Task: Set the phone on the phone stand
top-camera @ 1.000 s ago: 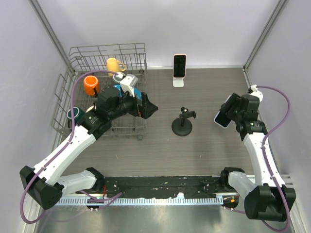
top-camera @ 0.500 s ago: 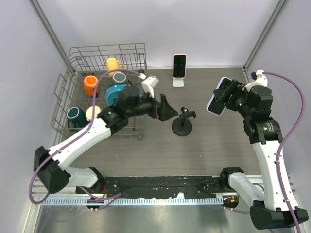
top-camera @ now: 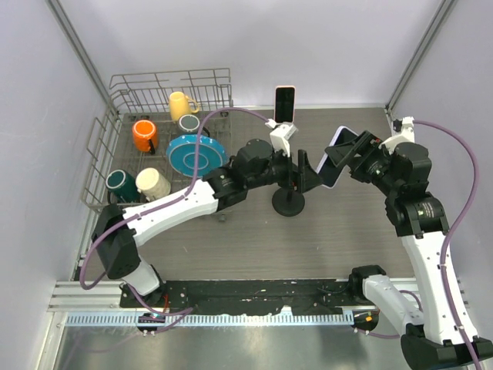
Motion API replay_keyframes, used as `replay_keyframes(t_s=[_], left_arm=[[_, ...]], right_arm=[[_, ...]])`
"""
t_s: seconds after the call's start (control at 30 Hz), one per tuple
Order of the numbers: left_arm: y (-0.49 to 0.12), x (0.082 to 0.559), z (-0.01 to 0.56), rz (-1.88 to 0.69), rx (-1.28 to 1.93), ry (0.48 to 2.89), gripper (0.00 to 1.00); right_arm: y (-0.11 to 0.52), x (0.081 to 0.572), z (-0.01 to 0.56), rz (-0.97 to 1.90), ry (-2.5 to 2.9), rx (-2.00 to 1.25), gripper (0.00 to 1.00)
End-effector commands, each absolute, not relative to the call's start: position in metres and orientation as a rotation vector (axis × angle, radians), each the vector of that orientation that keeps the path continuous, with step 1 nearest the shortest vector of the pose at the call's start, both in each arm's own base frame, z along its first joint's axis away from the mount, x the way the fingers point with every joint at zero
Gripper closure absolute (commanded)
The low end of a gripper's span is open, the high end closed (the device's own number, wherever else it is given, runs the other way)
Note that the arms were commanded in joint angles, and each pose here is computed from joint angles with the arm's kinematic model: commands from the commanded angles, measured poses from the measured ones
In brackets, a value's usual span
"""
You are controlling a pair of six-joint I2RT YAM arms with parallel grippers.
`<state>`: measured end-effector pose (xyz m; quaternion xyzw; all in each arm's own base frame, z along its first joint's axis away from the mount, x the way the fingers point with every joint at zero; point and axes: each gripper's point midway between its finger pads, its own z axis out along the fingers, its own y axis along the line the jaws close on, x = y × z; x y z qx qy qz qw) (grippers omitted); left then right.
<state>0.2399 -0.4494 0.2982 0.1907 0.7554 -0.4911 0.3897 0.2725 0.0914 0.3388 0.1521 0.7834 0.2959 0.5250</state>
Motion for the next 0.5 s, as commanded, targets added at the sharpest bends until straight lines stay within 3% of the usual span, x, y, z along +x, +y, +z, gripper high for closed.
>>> replay_keyframes(t_s=[0.0,0.1,0.27,0.37,0.4,0.47], left_arm=[[-0.466,0.25,0.328,-1.257,0.41,1.793,0.31],[-0.472,0.25,0.326,-1.256,0.399,1.784,0.39],[-0.482,0.245,0.329,-1.251,0.412,1.748,0.44],[-0.487,0.243,0.329,-1.24,0.433,1.739,0.59],[-0.489,0.24,0.329,-1.239,0.445,1.734,0.69],[-0.486,0.243,0.329,-1.195,0.439,1.727,0.79]], right_arm=[[0.101,0.267,0.373,0.821,1.738,0.341,0.99],[0.105,0.264,0.37,0.857,1.732,0.342,0.99],[0.105,0.261,0.365,0.863,1.737,0.349,0.99],[0.107,0.26,0.364,0.876,1.737,0.344,0.99],[0.107,0.26,0.365,0.876,1.735,0.344,0.99],[0.106,0.258,0.363,0.87,1.742,0.343,0.99]])
